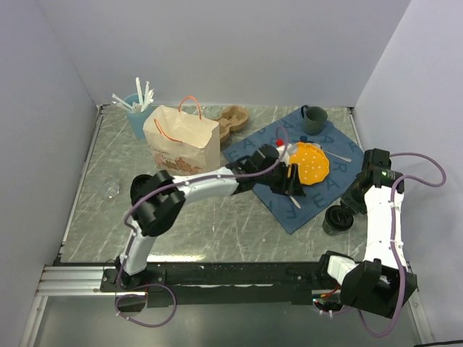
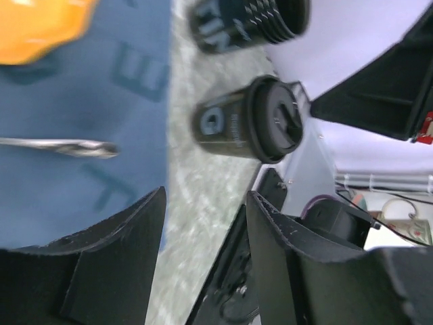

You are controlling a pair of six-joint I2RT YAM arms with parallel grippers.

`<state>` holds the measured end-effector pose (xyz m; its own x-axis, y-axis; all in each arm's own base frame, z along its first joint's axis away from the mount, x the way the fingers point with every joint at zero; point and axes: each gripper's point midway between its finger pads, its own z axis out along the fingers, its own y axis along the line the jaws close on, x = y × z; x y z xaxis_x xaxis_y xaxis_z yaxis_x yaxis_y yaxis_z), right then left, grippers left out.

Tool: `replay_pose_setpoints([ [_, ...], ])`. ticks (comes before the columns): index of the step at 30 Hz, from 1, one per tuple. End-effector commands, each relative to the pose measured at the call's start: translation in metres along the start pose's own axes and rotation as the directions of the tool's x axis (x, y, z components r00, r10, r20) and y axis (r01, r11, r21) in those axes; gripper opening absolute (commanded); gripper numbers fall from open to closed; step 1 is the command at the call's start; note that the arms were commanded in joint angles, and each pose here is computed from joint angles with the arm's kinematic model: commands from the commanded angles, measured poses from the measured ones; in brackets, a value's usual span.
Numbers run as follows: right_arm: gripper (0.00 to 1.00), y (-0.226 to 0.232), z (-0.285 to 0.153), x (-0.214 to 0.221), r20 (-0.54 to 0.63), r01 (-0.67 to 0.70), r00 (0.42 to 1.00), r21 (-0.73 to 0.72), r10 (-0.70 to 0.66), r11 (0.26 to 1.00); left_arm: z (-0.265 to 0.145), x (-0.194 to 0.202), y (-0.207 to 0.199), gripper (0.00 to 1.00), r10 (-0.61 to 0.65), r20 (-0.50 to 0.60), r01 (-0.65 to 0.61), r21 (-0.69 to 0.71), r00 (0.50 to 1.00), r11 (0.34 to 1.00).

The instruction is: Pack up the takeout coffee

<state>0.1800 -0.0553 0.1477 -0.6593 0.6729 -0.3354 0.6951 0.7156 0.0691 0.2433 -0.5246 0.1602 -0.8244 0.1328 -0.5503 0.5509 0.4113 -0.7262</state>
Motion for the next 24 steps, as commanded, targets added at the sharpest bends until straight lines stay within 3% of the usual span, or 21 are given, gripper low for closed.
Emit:
replay_pose_setpoints([
  [1, 0.18, -0.008, 0.008, 0.005, -0.012, -0.014, 1.0, 0.029, 0.014, 0.999, 0.018, -0.016, -0.072, 0.56, 0.048, 0.084, -0.068, 0.248, 0.995, 0.966],
  [11, 0.18, -0.015, 0.025, 0.01, -0.035, -0.013, 0.999, 0.065, 0.015, 0.998, 0.066, 0.02, -0.088, 0.51, 0.074, 0.049, -0.085, 0.296, 0.996, 0.951],
  [24, 0.18, -0.017, 0.037, 0.016, -0.057, -0.009, 0.998, 0.064, 0.012, 0.998, 0.091, 0.029, -0.054, 0.46, 0.055, 0.064, -0.066, 0.195, 0.996, 0.979],
])
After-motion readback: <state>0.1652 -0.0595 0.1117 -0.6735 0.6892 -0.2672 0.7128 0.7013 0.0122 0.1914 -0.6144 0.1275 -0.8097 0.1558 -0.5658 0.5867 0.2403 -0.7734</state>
